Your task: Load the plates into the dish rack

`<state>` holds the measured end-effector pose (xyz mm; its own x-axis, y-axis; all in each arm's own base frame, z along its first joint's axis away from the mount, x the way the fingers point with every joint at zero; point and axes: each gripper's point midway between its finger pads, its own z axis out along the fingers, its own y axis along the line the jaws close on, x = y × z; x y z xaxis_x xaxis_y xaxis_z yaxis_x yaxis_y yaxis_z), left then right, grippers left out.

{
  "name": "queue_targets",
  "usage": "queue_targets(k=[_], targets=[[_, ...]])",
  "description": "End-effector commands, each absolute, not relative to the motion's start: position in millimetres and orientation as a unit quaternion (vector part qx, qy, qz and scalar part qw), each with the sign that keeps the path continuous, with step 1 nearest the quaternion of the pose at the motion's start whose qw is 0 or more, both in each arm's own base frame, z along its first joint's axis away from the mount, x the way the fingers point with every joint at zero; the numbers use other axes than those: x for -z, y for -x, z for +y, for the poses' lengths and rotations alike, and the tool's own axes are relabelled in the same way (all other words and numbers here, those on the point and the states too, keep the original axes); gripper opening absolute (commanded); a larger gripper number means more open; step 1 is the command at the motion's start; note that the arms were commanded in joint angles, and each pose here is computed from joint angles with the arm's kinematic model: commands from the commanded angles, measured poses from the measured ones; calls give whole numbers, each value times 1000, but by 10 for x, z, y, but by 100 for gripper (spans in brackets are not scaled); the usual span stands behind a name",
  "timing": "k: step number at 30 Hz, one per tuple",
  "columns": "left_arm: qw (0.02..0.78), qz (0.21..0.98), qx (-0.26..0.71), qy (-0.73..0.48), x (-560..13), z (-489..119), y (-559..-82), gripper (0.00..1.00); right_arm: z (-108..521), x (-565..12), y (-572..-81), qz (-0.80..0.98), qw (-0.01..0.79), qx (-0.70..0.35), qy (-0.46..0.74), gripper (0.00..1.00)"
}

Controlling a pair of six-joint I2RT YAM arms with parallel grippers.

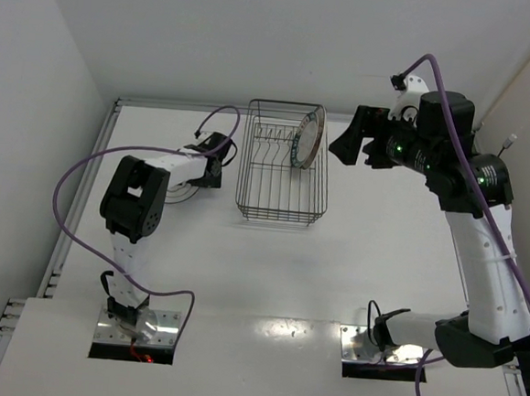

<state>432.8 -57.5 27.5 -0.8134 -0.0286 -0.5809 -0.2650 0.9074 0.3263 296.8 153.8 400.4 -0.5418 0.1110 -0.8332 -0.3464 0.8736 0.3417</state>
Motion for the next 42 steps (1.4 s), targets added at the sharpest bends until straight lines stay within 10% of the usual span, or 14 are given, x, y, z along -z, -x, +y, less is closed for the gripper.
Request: queue_targets(k=[1, 23, 42], targets=[[275, 933, -221, 78, -150, -415, -4329, 79, 1518, -4126, -2956, 835, 488, -244, 77, 83], [249, 955, -139, 83, 205, -550, -4453, 2, 1466, -4110, -2899, 840, 482, -245, 55, 83], [430, 880, -92, 179, -1425, -714, -5499, 0, 1463, -4016, -2869, 843, 475, -249, 47, 83]])
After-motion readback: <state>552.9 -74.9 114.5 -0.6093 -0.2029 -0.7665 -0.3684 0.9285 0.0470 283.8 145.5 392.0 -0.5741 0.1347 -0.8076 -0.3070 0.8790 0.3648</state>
